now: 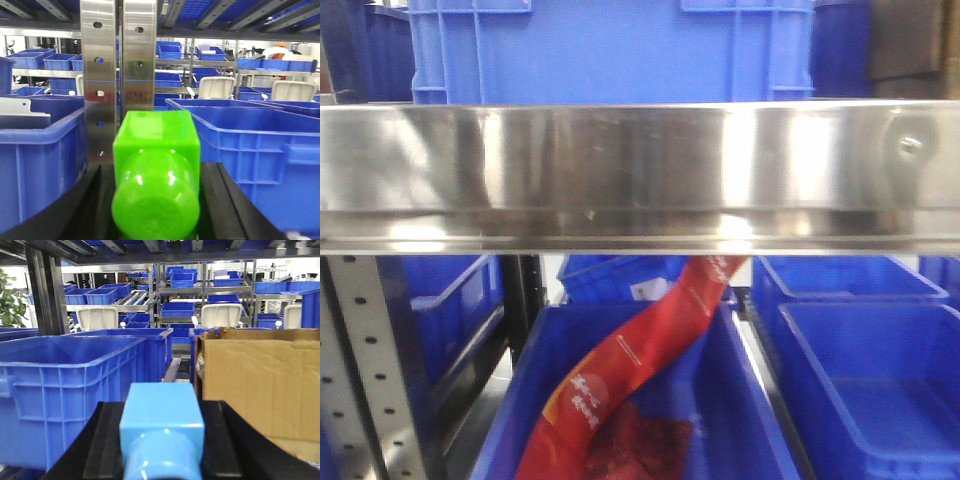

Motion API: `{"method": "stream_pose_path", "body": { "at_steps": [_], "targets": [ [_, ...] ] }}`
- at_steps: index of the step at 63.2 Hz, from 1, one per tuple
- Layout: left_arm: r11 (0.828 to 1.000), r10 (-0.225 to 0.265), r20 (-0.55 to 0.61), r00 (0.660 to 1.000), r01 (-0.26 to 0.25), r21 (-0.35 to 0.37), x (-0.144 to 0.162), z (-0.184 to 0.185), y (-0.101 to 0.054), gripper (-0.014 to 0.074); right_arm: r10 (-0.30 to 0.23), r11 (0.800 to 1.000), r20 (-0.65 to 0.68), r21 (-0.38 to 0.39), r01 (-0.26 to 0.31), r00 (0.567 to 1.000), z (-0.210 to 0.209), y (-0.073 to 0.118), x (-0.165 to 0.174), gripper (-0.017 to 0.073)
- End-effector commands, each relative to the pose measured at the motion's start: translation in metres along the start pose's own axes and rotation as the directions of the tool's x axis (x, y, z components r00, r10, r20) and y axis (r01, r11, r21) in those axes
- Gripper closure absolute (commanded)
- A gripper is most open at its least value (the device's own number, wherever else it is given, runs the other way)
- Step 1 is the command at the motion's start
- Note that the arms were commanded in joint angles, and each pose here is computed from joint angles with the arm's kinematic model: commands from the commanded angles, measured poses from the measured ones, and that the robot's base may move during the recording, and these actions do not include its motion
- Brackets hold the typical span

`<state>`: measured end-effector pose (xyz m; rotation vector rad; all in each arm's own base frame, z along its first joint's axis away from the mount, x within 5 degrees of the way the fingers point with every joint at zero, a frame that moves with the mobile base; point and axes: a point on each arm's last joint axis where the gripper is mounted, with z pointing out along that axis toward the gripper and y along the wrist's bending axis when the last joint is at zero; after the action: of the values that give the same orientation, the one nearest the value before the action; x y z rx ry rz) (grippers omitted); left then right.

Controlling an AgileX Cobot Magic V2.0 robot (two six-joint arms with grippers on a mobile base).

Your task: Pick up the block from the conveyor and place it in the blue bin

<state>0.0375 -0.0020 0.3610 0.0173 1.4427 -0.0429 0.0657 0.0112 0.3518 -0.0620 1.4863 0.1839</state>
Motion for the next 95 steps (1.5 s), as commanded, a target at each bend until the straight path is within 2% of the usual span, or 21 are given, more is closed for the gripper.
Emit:
{"method": "stream_pose_path", "body": {
  "at_steps": [1,95],
  "targets": [
    [1.000,-0.007,0.031,1.000,0.007,0.007,-0.0037,-0.0008,-0.0004,0.0705,-0.014,1.000,0.016,0.005,0.014,1.000,-0.0003,-0.0004,-0.0012,0.0721],
    [1.000,-0.007,0.031,1.000,0.007,0.007,-0.0037,-0.0008,-0.0004,0.0705,-0.014,1.000,0.016,0.005,0.014,1.000,-0.0003,-0.0004,-0.0012,0.0721]
  ]
}}
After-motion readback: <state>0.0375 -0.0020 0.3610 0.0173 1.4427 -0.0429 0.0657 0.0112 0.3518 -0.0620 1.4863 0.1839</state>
